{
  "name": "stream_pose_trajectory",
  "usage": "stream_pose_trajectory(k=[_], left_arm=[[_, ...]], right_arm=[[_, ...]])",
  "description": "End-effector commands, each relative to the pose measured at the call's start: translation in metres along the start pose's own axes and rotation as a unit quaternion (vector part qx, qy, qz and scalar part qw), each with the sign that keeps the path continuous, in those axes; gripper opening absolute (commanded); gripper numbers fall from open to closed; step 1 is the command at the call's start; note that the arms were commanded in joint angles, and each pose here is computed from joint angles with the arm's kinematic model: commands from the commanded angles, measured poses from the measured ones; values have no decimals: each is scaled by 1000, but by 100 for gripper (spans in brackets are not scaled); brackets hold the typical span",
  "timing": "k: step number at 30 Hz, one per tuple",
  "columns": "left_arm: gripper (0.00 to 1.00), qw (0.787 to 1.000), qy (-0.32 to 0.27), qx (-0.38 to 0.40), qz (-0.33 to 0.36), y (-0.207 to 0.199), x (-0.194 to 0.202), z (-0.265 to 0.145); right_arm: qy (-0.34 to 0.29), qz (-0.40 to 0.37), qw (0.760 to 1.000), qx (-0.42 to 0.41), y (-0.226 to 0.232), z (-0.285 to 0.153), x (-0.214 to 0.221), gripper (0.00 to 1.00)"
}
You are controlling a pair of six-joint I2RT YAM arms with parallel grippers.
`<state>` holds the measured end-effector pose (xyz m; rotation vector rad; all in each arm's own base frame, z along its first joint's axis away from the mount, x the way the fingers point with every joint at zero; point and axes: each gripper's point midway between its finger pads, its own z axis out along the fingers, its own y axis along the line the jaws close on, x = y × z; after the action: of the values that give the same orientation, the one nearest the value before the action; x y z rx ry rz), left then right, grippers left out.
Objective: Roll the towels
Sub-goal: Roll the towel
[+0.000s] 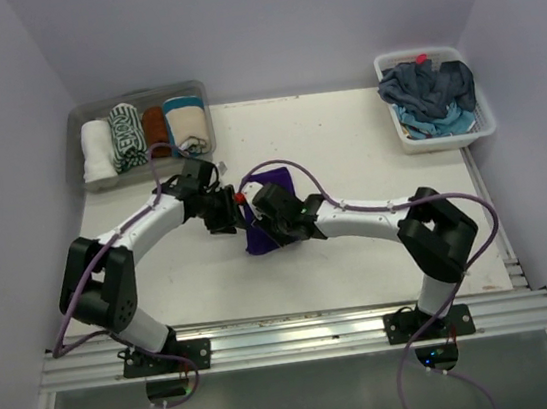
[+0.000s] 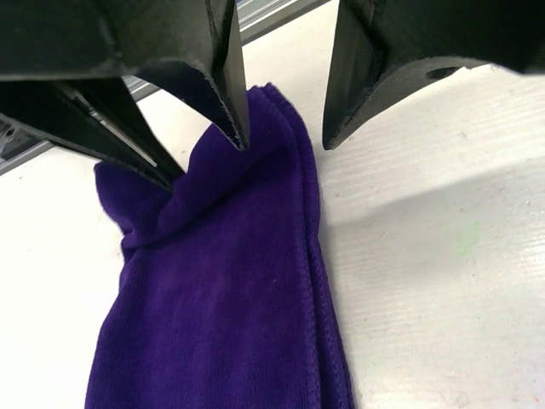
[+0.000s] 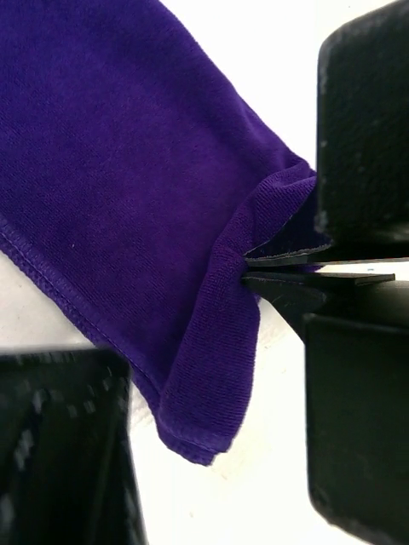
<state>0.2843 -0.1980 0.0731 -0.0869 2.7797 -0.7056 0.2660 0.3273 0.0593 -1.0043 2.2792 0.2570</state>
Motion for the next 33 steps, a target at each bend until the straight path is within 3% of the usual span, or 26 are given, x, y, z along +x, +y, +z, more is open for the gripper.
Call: stream_pose_trajectory(k=[1,8,17,27,33], left_arm=[[43,1000,-9,-8,21,7,5,-10],[27,999,-22,5,43,6,19,-20],[19,995,-17,58,79,-26,25,-18],[19,988,9,119,94,-50,31,-4],[18,993,9,85,85,-36,24,18]], right_arm=[[-7,-5,1000,-17,2,3,-13,0],[-11,30,999,-36,-6,8,-15,0],[-6,62,997,-36,-14,18,-14,0],[8,83,996,-28,-22,28,-8,0],[12,101,994,-25,-27,33,-5,0]])
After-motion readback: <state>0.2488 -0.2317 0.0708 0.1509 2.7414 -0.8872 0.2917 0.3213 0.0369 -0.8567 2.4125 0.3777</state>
